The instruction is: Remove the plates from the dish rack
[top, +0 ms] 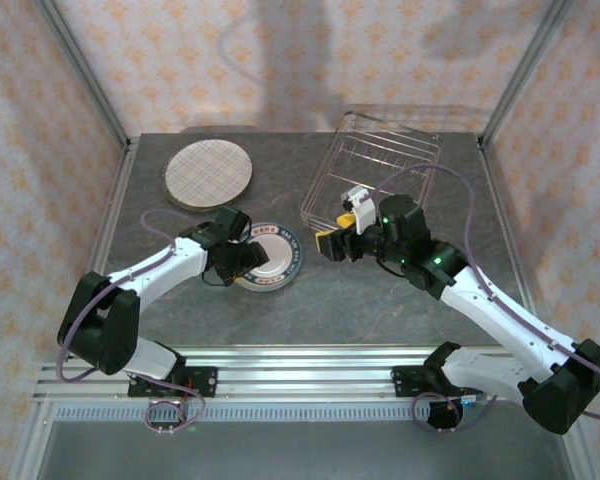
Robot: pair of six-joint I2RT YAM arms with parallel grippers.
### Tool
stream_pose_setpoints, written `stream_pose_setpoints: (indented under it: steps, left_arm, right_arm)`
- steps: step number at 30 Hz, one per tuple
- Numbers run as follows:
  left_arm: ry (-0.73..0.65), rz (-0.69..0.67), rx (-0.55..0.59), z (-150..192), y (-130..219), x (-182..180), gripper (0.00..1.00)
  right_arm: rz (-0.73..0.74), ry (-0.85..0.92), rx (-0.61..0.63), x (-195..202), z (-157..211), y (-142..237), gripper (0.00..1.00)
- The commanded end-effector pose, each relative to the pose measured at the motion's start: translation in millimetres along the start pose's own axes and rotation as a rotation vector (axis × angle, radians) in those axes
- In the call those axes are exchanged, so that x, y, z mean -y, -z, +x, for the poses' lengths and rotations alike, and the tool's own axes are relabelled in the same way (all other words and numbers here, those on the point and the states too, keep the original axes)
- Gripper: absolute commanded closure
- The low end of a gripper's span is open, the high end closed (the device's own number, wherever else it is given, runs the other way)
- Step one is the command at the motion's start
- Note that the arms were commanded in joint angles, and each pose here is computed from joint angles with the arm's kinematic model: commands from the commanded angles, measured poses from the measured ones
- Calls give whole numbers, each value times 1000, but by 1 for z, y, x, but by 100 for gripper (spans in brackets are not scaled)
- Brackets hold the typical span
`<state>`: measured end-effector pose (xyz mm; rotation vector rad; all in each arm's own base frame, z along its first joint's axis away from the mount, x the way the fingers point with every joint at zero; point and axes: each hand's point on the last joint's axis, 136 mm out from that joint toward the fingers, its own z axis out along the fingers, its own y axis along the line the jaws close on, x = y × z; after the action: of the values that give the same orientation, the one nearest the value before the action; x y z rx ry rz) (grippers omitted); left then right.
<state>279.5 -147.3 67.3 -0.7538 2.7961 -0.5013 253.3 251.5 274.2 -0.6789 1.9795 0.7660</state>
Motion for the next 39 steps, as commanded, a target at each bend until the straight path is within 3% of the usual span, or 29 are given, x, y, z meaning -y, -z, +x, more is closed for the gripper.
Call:
stream_pose_setpoints:
  steps: [1, 8, 14, 16, 18, 19, 22, 25, 29, 32, 34, 36, 39]
  left_arm:
    - [-25, -58, 15, -2, 5, -6, 28]
    - [-36, -54, 87, -13, 30, -2, 23]
    - [-27, 7, 204, -39, 76, 9, 15]
    - [14, 41, 259, -55, 97, 7, 11]
    - [75, 79, 312, -72, 117, -1, 1]
    - [113, 100, 341, -81, 127, -7, 1]
    - [209, 147, 435, -103, 153, -26, 1]
    - [255, 149, 527, -116, 170, -44, 1]
    - [242, -25, 654, -119, 180, -82, 1]
    - [313, -291, 759, -116, 188, -136, 1]
    - [330, -462, 836, -114, 193, -168, 1]
    - [234, -564, 867, -119, 192, -179, 1]
    - [133, -675, 875, -125, 187, -191, 0]
  right_arm:
    - [32, 0, 49, 1, -20, 7, 28]
    - [197, -11, 113, 25, -41, 19, 28]
    - [622, -78, 215, 86, -70, 68, 26]
    - [842, -156, 247, 117, -72, 101, 19]
    - [1023, -274, 251, 148, -59, 134, 14]
    - [1121, -358, 247, 165, -47, 154, 2]
    - [1338, -609, 192, 199, 2, 199, 1]
    - [1392, -719, 120, 214, 41, 208, 1]
    - [1484, -710, 116, 226, 65, 209, 1]
    - [1588, -653, 152, 241, 87, 209, 0]
    - [1552, -567, 168, 256, 103, 191, 0]
    - [1538, -524, 251, 267, 111, 183, 1]
    - [1481, -447, 233, 278, 124, 160, 1]
